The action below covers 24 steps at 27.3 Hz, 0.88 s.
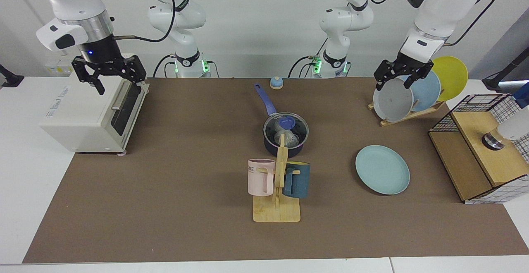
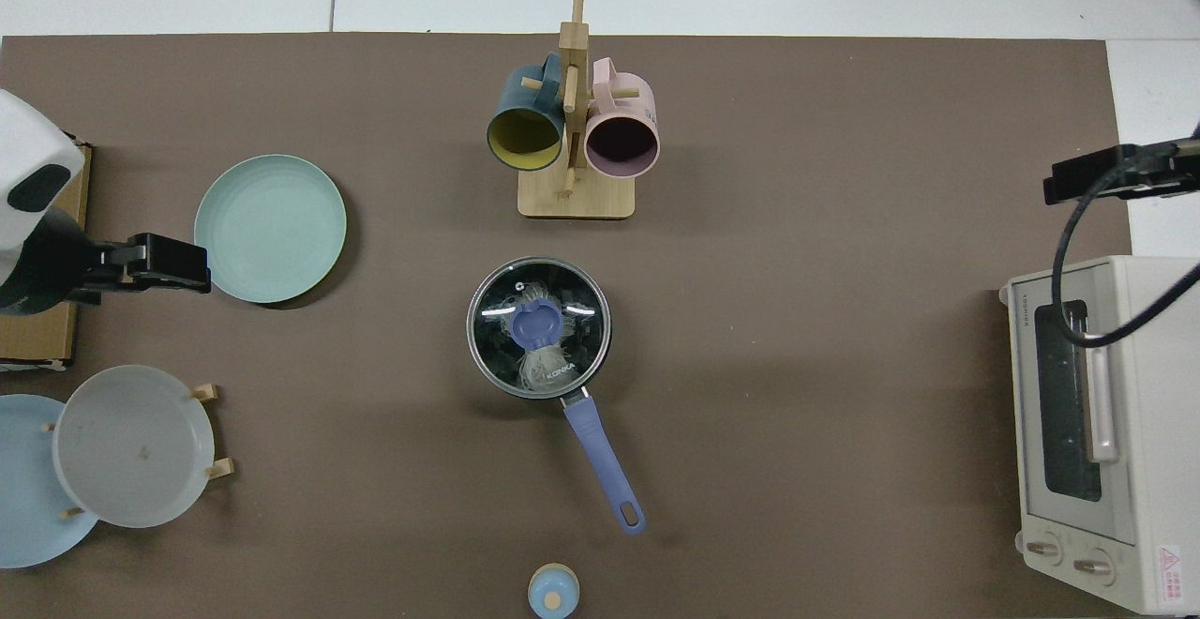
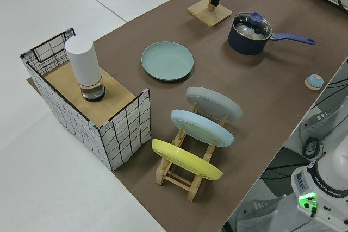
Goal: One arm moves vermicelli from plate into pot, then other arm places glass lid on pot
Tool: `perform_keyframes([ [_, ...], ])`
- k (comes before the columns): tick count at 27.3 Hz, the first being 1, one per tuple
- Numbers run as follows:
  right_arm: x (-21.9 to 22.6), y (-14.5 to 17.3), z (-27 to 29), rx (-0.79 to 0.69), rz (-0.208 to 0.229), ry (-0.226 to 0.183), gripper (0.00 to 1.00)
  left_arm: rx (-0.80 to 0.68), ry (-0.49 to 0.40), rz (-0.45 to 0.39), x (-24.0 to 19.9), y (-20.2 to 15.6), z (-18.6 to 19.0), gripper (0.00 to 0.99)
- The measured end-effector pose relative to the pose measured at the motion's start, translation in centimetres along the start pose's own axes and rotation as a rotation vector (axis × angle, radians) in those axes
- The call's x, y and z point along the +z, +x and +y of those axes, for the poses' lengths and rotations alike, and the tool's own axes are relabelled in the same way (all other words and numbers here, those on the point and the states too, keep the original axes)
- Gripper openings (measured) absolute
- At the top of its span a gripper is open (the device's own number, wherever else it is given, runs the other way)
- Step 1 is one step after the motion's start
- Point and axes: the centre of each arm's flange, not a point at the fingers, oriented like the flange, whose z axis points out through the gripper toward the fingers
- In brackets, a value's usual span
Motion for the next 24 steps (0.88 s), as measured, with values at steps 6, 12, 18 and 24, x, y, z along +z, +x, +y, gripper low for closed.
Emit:
perform_keyframes([
  [6,0.2,-3.2,1.5,0.025,-0.030,0.007,1.00,0.000,0.000,0.000,0.0,0.0,0.0,0.991],
  [12,0.1,-5.0,2.3,0.040,-0.039,0.010,1.00,0.000,0.000,0.000,0.0,0.0,0.0,0.991],
  [18,0.1,-5.1,2.8,0.049,-0.037,0.010,1.00,0.000,0.000,0.000,0.0,0.0,0.0,0.991],
  [24,0.5,-5.2,3.2,0.057,-0.044,0.009,1.00,0.000,0.000,0.000,0.0,0.0,0.0,0.991],
])
